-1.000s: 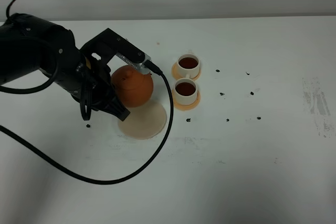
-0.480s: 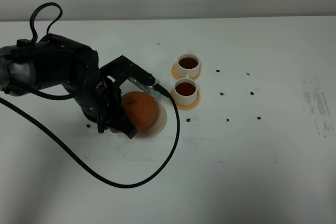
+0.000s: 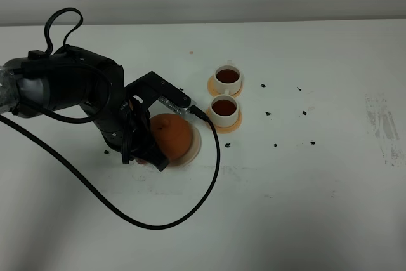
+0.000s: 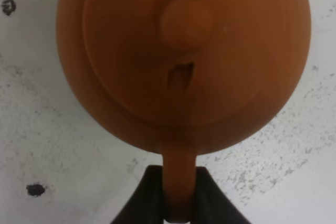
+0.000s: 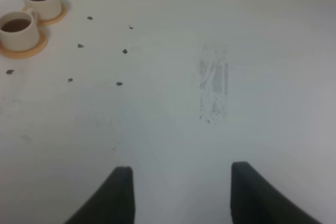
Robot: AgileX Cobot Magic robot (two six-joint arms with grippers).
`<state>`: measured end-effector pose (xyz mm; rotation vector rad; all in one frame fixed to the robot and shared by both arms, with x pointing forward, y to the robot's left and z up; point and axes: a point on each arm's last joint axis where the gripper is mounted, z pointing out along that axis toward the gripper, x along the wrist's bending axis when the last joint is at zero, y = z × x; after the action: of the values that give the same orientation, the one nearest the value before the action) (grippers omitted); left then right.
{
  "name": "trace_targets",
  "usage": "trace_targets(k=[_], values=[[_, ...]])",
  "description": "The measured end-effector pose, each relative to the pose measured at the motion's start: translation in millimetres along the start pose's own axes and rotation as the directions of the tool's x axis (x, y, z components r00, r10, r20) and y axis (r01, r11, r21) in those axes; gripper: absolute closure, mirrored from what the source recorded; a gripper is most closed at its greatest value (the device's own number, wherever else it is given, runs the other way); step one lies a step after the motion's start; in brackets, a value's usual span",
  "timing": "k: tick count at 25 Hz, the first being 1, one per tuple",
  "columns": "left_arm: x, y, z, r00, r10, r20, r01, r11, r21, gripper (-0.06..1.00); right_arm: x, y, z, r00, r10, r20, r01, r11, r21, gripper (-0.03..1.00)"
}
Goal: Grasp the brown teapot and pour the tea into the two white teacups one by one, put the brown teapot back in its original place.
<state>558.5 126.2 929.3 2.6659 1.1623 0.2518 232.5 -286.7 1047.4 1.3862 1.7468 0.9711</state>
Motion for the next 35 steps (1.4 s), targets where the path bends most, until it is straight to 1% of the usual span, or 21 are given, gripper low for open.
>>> trace_targets(k=[5,7,11,14,16,20,22,24,26,28,30,33,35], values=[[0.2,0.7,-3.4,1.000,-0.001,-0.002,0.001,1.000,-0.010,0.60,0.0,0.0,0.0,1.000,0.000,0.000,0.000,1.000,0.000,0.56],[0.5,2.0,-13.5,1.000,-0.002,-0.009,0.002,0.999,-0.035,0.56,0.0,0.0,0.0,1.000,0.000,0.000,0.000,1.000,0.000,0.56],[0.8,3.1,-51.5,1.000,-0.002,-0.027,-0.001,0.994,-0.106,0.53,0.0,0.0,0.0,1.000,0.000,0.000,0.000,1.000,0.000,0.56],[6.4,-0.7,-83.4,0.999,-0.022,-0.046,0.014,0.987,-0.162,0.53,0.0,0.0,0.0,1.000,0.000,0.000,0.000,1.000,0.000,0.56],[14.4,-7.1,-106.9,0.997,-0.051,-0.064,0.038,0.979,-0.200,0.53,0.0,0.0,0.0,1.000,0.000,0.000,0.000,1.000,0.000,0.56],[38.2,-31.7,-154.4,0.983,-0.150,-0.106,0.119,0.960,-0.253,0.53,0.0,0.0,0.0,1.000,0.000,0.000,0.000,1.000,0.000,0.56],[49.7,-51.5,-175.9,0.968,-0.218,-0.125,0.177,0.944,-0.280,0.53,0.0,0.0,0.0,1.000,0.000,0.000,0.000,1.000,0.000,0.56],[55.1,-75.6,-197.6,0.947,-0.295,-0.132,0.240,0.915,-0.325,0.53,0.0,0.0,0.0,1.000,0.000,0.000,0.000,1.000,0.000,0.56],[56.6,-104.5,-210.8,0.914,-0.386,-0.122,0.320,0.873,-0.368,0.53,0.0,0.0,0.0,1.000,0.000,0.000,0.000,1.000,0.000,0.56],[52.1,-135.3,-218.5,0.877,-0.466,-0.117,0.389,0.831,-0.399,0.53,0.0,0.0,0.0,1.000,0.000,0.000,0.000,1.000,0.000,0.56],[39.7,-168.3,-221.4,0.837,-0.534,-0.117,0.444,0.789,-0.424,0.53,0.0,0.0,0.0,1.000,0.000,0.000,0.000,1.000,0.000,0.56],[14.5,-207.8,-219.7,0.792,-0.600,-0.112,0.498,0.742,-0.449,0.53,0.0,0.0,0.0,1.000,0.000,0.000,0.000,1.000,0.000,0.56],[-4.6,-229.1,-218.6,0.776,-0.620,-0.118,0.509,0.725,-0.463,0.53,0.0,0.0,0.0,1.000,0.000,0.000,0.000,1.000,0.000,0.56]])
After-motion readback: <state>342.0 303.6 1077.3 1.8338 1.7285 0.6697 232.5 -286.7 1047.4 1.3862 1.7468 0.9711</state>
